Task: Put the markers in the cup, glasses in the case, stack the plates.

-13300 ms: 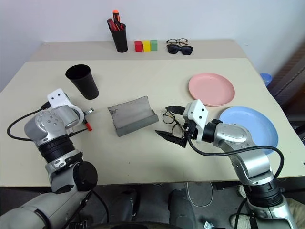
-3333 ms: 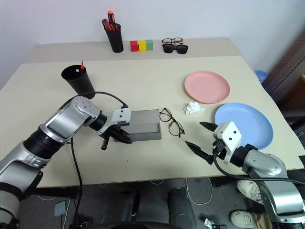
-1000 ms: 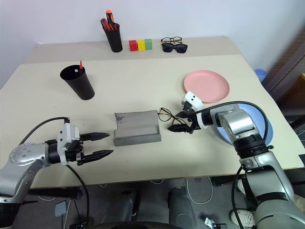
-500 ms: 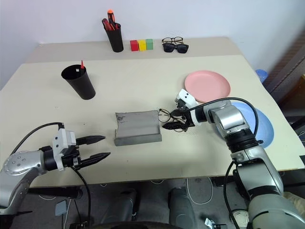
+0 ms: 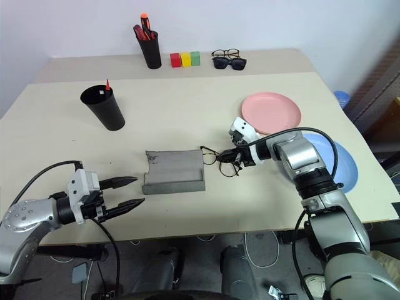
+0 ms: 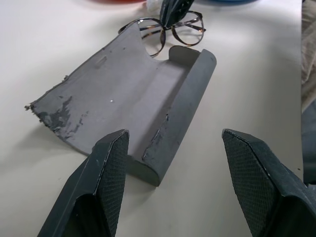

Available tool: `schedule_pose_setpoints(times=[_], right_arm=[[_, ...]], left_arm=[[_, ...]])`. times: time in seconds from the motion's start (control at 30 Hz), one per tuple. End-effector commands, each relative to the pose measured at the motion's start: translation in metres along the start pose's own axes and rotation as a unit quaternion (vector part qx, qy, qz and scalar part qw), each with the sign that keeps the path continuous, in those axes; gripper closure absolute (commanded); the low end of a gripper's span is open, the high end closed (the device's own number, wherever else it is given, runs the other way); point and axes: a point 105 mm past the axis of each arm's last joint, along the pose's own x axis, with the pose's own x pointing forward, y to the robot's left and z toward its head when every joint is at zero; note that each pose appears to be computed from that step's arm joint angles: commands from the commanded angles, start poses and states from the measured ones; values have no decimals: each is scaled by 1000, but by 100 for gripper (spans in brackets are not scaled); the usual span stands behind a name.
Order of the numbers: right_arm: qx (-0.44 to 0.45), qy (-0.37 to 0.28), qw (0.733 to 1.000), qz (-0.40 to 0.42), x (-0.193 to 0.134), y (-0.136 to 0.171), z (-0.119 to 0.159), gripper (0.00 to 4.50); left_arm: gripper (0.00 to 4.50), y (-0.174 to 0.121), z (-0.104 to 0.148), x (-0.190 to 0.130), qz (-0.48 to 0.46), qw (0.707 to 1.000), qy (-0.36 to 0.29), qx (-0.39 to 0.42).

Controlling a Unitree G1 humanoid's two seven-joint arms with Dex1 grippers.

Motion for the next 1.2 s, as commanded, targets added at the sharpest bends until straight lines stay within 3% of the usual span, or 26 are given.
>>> schedule_pose_setpoints(times=[0.03,0.23,0.4,0.63,1.2], right_arm=[[-28,-29,998,-55,-20,-16,22,449],[-80,-148,985,-43,-31,1,92,449],[-98,-175,979,24,-12,44,109,449],[-132,-174,973,77,21,89,88,449],[-148,-136,976,88,46,98,65,449]], left_arm=[[142,5,13,1,16,1000,-20,18],[142,27,-1,-12,76,997,-13,-10],[142,38,-7,-24,100,994,-28,-15],[142,43,-6,-33,94,995,-32,-27],[142,42,-7,-41,107,993,-34,-37]])
